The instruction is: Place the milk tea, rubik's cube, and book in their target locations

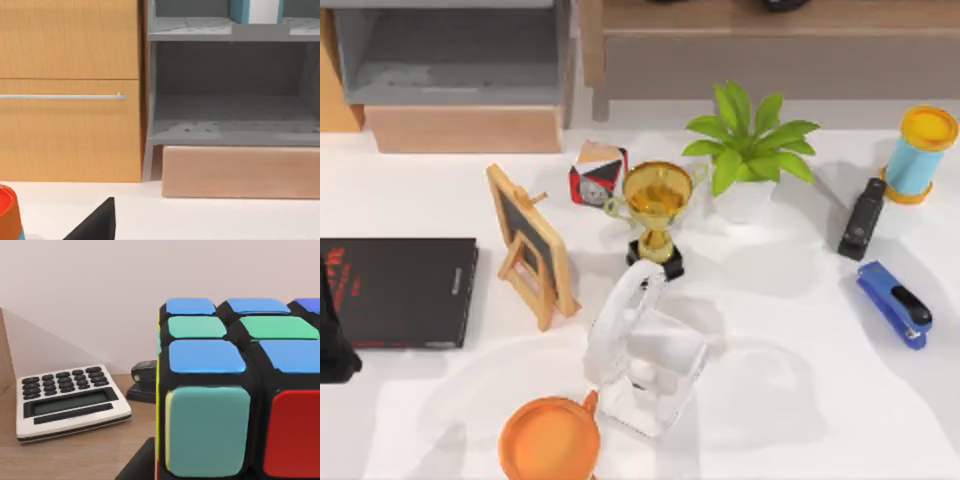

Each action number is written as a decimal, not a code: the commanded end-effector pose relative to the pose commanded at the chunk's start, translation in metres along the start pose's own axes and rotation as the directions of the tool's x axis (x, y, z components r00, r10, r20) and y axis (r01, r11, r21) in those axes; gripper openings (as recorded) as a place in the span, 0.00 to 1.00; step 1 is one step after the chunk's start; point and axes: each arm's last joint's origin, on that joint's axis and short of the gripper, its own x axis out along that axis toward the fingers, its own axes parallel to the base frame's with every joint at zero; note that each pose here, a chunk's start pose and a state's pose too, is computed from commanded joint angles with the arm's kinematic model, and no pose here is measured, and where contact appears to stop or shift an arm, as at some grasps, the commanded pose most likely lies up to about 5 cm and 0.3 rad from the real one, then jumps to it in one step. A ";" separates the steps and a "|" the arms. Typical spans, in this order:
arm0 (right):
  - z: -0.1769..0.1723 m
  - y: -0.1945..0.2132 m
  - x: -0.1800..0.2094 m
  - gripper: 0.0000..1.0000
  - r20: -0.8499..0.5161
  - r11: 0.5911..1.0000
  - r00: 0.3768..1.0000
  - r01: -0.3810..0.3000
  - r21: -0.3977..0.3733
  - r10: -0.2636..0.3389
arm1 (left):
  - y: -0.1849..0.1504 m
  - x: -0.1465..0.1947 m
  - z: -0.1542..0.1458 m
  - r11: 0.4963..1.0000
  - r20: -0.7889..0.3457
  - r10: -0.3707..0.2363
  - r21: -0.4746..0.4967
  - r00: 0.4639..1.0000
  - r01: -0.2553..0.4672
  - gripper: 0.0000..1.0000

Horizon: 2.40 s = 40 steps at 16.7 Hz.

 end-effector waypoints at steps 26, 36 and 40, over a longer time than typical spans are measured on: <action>-0.014 0.007 0.017 1.00 -0.044 0.998 0.998 -0.039 -0.041 0.037 | 0.000 0.000 0.000 1.000 0.000 0.000 0.000 1.000 0.000 1.00; -0.017 0.006 -0.004 1.00 -0.058 0.998 0.998 -0.042 -0.048 0.039 | 0.000 0.000 0.000 1.000 0.000 0.000 0.000 1.000 0.000 1.00; -0.013 0.007 -0.014 1.00 -0.044 0.998 0.998 -0.042 -0.041 0.040 | 0.000 0.000 0.000 1.000 0.000 0.000 0.000 1.000 0.000 1.00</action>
